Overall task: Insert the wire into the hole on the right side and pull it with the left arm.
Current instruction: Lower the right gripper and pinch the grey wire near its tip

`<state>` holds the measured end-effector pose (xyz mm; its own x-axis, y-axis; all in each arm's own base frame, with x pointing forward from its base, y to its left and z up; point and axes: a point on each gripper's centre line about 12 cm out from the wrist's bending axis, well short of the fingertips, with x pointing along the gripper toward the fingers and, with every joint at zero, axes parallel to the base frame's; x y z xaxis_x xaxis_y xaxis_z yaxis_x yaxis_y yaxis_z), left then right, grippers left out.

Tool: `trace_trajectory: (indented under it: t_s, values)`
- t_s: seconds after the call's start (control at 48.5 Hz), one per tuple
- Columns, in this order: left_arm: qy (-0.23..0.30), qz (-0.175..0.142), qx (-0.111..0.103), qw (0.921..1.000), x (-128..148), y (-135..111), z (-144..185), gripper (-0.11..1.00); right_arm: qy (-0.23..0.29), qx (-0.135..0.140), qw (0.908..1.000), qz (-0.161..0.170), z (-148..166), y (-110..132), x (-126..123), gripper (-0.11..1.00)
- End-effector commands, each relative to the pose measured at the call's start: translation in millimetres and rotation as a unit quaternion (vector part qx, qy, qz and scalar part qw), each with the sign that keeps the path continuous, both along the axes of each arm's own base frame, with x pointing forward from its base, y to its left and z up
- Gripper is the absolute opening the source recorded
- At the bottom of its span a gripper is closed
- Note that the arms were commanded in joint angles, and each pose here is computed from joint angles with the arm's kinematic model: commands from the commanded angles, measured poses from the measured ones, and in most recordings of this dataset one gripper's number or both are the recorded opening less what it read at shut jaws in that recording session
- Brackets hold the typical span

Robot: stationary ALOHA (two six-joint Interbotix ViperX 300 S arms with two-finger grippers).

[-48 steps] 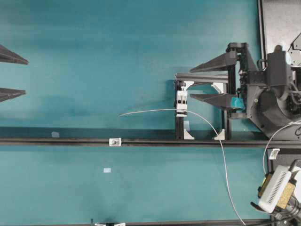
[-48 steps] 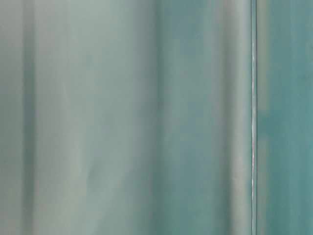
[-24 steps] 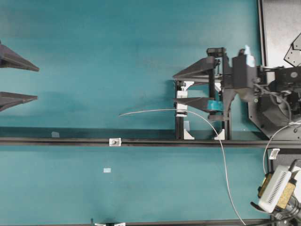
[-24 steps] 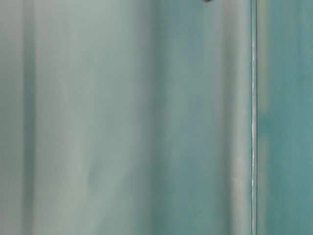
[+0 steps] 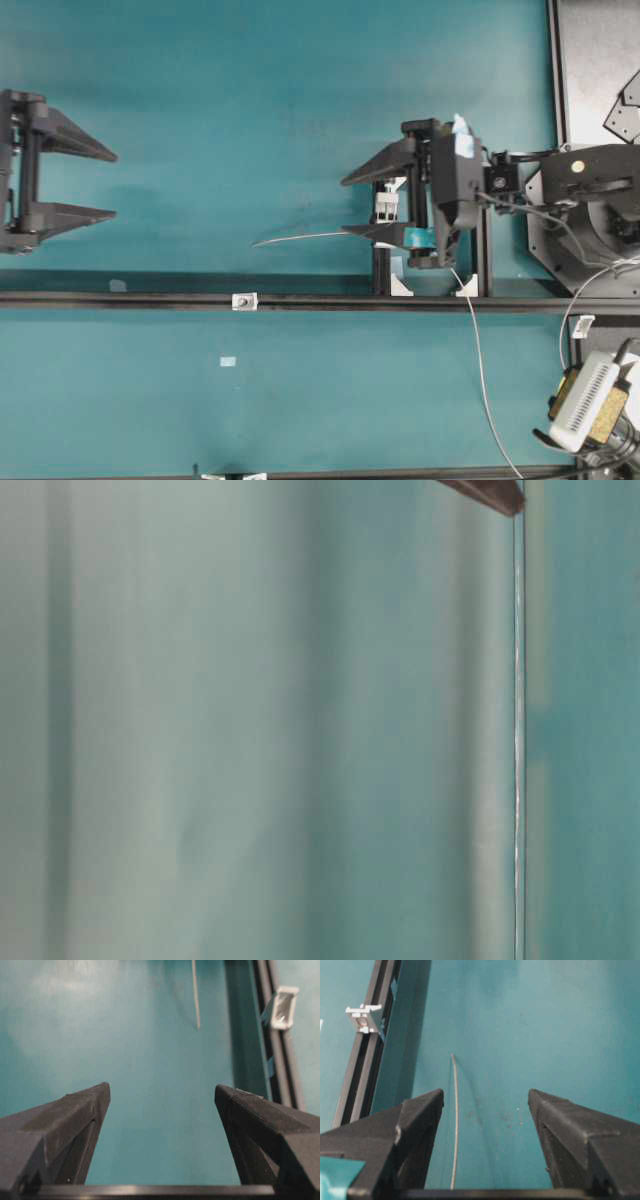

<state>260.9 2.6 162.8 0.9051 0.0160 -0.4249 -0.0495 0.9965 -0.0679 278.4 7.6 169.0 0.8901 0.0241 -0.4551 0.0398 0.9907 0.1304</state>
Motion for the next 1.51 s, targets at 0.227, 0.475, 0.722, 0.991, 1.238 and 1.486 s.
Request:
trace_trajectory:
  t_s: [0.227,0.475,0.722,0.991,1.238,1.486]
  values:
    - [0.023,0.002,0.001,0.9997,24.2,1.4,-11.8,0.84,0.017,0.001,0.9998,0.006,-8.4,4.7,22.0,0.77]
    - [0.033,0.001,0.002,0.9995,31.6,1.5,-17.3,0.84,0.047,0.000,0.9989,0.006,-23.6,5.4,38.5,0.77]
    - [0.035,0.001,0.001,0.9994,31.7,1.5,-18.2,0.84,0.077,-0.001,0.9970,0.006,-36.6,6.0,51.7,0.77]
    - [0.037,0.001,0.001,0.9993,30.8,1.5,-19.5,0.84,0.089,-0.001,0.9960,0.006,-46.6,6.3,59.9,0.77]
    - [0.035,0.002,0.000,0.9994,32.1,1.5,-18.2,0.84,0.098,-0.002,0.9952,0.006,-54.6,6.6,66.3,0.77]
    - [0.035,0.002,0.000,0.9994,31.7,1.5,-18.6,0.84,0.104,-0.003,0.9945,0.006,-60.5,6.8,72.5,0.76]
